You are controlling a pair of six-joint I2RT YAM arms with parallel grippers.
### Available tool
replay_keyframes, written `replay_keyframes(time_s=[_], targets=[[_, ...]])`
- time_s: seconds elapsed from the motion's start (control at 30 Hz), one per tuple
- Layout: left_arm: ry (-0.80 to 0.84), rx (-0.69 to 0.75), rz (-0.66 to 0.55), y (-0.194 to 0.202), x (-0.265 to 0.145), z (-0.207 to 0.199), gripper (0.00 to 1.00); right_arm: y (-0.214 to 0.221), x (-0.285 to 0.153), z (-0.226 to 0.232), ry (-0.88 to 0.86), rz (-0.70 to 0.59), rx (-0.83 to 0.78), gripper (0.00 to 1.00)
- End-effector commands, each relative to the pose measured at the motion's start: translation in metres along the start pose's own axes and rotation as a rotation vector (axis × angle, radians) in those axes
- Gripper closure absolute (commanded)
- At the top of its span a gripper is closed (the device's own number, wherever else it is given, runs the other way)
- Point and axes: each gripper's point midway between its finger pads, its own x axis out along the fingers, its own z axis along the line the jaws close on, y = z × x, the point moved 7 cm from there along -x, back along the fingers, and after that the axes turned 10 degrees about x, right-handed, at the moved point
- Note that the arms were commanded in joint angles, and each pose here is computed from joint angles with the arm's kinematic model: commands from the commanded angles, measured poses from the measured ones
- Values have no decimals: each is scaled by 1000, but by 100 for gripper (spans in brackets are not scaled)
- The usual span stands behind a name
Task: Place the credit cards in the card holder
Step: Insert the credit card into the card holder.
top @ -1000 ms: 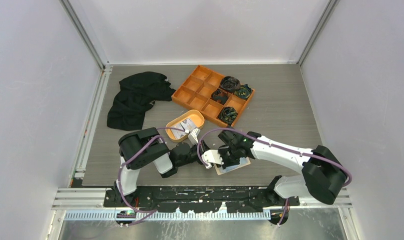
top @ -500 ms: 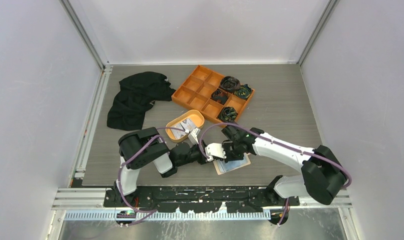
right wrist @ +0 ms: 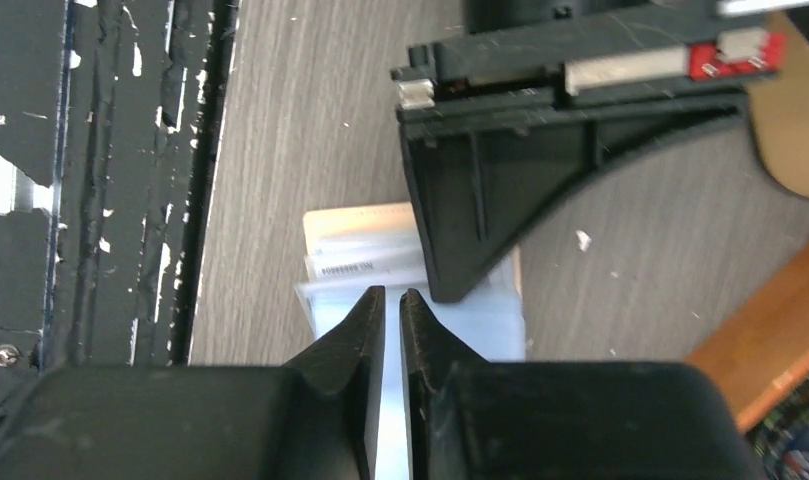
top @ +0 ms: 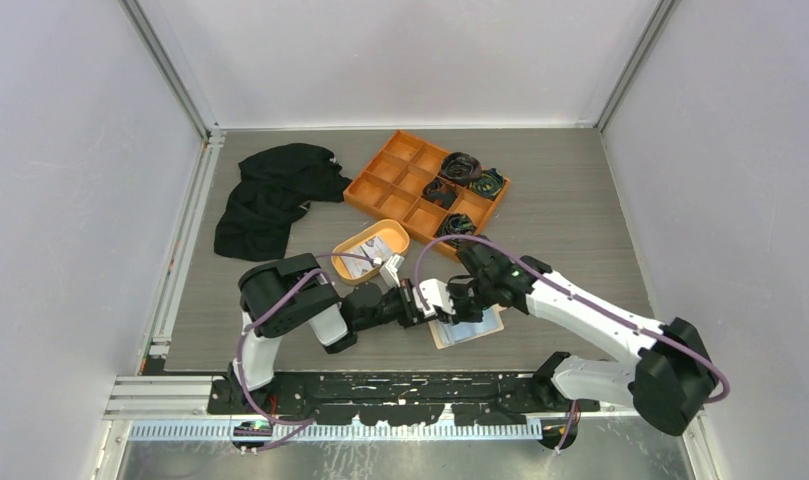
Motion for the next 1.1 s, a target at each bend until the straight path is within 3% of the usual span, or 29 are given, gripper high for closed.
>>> replay_keyframes(time_s=[0.0, 0.17, 0.8, 1.07], targets=[[87, 8, -25, -8, 7, -14, 100, -5, 22, -1, -39, 0, -4, 84], [87, 12, -25, -8, 6, -14, 100, 2, 35, -6, -7, 77, -12, 86], [92, 15, -20, -7, 6, -15, 100, 21, 42, -9, 21, 173, -34, 88], [90, 16, -19, -7, 4, -14, 88, 31, 39, -12, 52, 237, -22, 89]])
